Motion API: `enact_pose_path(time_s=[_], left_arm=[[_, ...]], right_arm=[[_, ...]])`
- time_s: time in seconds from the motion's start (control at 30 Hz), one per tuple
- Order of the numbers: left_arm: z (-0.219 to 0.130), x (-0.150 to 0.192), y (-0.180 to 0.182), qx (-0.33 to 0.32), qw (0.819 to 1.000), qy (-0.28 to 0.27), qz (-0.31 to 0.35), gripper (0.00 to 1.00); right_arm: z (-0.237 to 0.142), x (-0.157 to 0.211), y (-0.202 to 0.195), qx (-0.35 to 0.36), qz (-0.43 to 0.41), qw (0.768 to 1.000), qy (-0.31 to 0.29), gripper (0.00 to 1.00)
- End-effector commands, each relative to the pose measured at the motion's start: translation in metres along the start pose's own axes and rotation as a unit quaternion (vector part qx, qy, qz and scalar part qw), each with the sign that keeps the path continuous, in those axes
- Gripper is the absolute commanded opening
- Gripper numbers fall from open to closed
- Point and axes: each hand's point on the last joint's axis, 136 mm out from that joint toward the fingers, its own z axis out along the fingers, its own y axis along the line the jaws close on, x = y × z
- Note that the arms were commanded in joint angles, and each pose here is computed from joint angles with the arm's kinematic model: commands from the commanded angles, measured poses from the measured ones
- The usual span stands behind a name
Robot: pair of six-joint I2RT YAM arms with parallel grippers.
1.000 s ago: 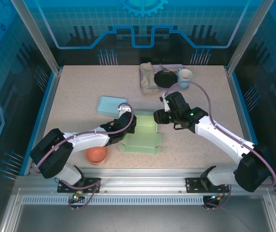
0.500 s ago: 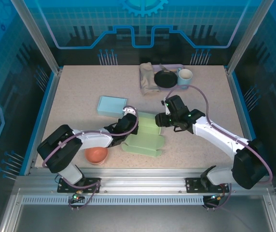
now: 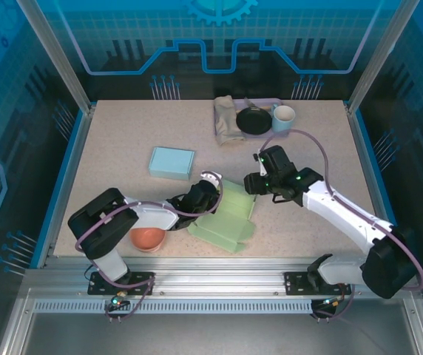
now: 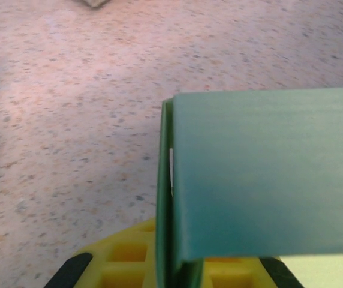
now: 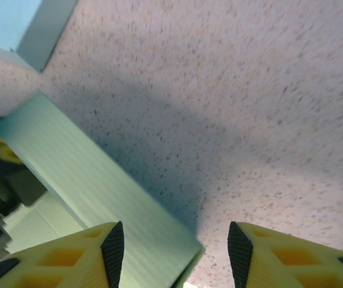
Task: Fold the paper box
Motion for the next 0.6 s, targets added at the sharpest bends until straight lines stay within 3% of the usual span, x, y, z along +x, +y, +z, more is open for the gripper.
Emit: enact_pose_path(time_s=[0.0, 0.13, 0.37, 0.57], left_arm=[[-0.009, -0.01, -0.029, 0.076, 0.994, 0.015, 0.077, 0.12], [-0.024, -0.025, -0.046, 0.12, 0.979, 0.061, 0.151, 0.13], [-0.048, -0.049, -0.045, 0.129, 0.945, 0.144, 0.263, 0.13], [-0.053, -0.047, -0.029, 0.086, 0.871, 0.225, 0.428, 0.13]], right_arm=[[-0.029, -0.013, -0.016, 0.037, -0.02, 0.999, -0.021, 0.51], [-0.057, -0.023, -0.028, 0.056, -0.014, 0.996, -0.067, 0.51], [-0.11, -0.029, -0.045, 0.058, 0.022, 0.985, -0.159, 0.51], [-0.141, -0.018, -0.052, 0.044, 0.049, 0.974, -0.219, 0.52]])
